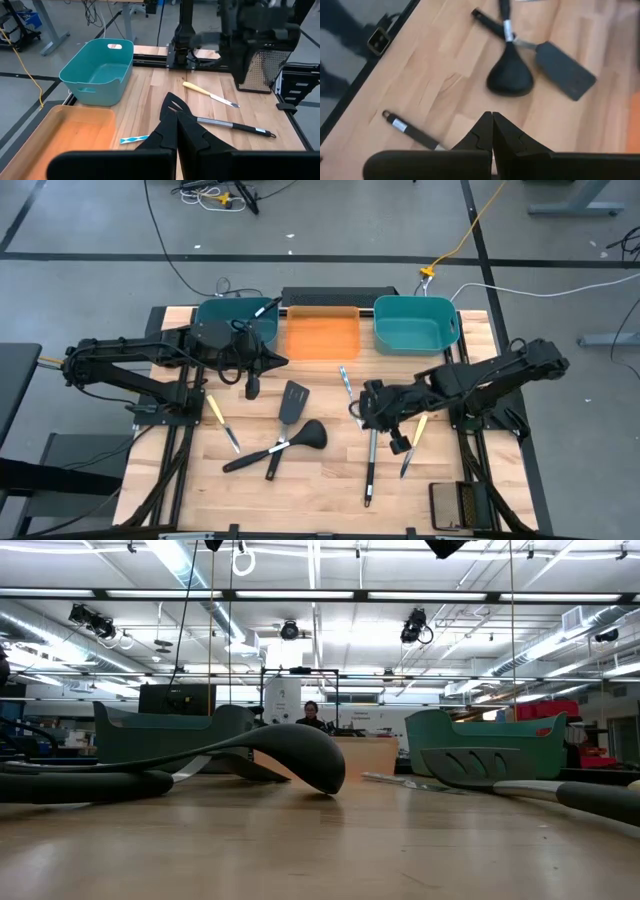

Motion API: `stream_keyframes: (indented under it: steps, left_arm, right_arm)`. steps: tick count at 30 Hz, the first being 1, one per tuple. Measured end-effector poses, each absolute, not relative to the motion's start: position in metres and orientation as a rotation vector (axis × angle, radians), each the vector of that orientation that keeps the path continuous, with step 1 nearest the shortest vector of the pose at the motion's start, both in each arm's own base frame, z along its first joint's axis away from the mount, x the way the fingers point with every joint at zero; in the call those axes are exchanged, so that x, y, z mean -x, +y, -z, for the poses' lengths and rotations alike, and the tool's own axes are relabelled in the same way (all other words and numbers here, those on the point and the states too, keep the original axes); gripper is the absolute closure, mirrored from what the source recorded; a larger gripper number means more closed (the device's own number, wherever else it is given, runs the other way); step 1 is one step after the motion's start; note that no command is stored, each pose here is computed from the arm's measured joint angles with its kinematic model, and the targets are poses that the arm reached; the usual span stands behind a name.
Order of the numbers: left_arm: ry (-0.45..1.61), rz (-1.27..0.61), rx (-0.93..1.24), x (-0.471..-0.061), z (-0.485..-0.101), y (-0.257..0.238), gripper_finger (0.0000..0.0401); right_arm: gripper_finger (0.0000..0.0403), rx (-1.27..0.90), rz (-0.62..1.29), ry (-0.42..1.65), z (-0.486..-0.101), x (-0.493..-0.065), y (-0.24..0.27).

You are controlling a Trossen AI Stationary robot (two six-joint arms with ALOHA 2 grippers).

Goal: Pick & Place Kitchen Items
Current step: Put the black spatula into the green bin

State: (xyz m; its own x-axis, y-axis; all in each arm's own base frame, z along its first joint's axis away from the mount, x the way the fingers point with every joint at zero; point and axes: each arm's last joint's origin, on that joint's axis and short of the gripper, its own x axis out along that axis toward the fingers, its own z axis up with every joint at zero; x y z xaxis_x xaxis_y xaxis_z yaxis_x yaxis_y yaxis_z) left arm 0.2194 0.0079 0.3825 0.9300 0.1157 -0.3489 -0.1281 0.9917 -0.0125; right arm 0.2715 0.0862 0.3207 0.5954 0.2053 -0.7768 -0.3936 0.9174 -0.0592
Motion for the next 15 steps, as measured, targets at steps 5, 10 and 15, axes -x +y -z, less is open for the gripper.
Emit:
stream_keyframes:
  steps: [5, 10, 15]
  left_arm:
    - [0.355, -0.124, 0.036, -0.219, -0.382, 0.008, 0.04]
    - [0.356, -0.114, 0.035, -0.219, -0.382, 0.008, 0.04]
    - [0.359, -0.081, 0.007, -0.219, -0.382, 0.007, 0.04]
  right_arm:
    - [0.0399, 0.288, -0.405, 0.922, -0.307, -0.276, 0.101]
    - [0.0394, 0.312, -0.433, 0.985, -0.289, -0.284, 0.114]
    - [0.0377, 0.336, -0.457, 1.049, -0.271, -0.29, 0.125]
